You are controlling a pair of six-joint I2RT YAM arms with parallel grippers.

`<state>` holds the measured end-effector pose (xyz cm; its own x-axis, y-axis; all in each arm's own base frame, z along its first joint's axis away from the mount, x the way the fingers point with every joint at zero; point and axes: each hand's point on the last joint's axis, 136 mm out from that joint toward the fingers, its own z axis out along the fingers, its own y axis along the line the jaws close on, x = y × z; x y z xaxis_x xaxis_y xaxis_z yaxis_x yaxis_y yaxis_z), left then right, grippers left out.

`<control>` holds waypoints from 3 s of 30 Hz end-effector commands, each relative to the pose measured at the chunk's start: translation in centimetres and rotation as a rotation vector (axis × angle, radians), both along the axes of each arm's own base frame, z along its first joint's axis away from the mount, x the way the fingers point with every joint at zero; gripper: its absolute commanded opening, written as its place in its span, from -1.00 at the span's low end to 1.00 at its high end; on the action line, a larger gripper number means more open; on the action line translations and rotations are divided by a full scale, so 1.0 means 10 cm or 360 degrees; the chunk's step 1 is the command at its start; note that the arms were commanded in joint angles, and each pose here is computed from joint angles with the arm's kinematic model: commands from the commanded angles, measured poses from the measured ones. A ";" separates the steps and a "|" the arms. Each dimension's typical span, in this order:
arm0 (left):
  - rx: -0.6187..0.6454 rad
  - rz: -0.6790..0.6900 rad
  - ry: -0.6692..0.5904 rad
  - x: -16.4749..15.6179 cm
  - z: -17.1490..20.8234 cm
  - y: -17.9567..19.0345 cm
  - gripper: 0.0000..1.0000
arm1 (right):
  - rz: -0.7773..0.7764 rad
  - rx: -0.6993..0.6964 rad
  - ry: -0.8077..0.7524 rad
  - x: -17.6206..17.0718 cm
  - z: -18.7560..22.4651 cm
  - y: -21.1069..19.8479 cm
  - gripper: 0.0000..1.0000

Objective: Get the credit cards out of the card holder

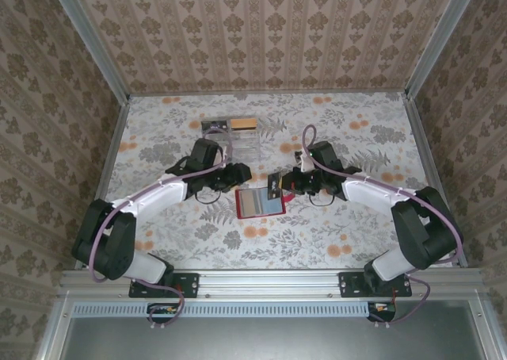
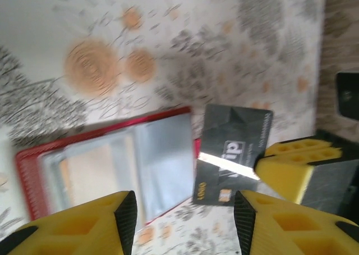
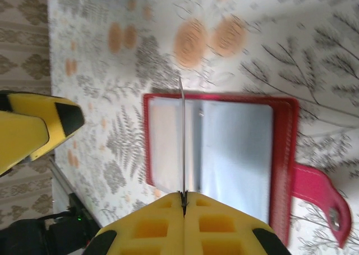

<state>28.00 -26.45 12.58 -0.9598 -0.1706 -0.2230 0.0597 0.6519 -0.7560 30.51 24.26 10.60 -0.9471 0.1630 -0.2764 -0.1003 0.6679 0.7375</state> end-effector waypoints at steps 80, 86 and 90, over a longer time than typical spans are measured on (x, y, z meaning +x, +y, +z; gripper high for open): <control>0.1486 -0.1145 -0.1726 0.88 0.84 1.02 -1.00 | -0.0143 0.0039 -0.0419 0.20 0.93 -0.38 1.00; 0.1716 -0.1428 -0.1954 1.11 0.73 1.03 -1.00 | -0.0152 0.0048 -0.0415 0.24 0.96 -0.41 1.00; 0.1856 -0.1517 -0.2055 1.33 0.68 1.05 -1.00 | -0.0153 0.0049 -0.0417 0.27 1.00 -0.40 1.00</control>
<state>38.83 -16.19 17.87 0.0277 0.8931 -0.4491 0.7691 0.2680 0.5803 32.91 20.39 19.36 -0.8376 0.2660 -0.4771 -0.2038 0.6581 0.7248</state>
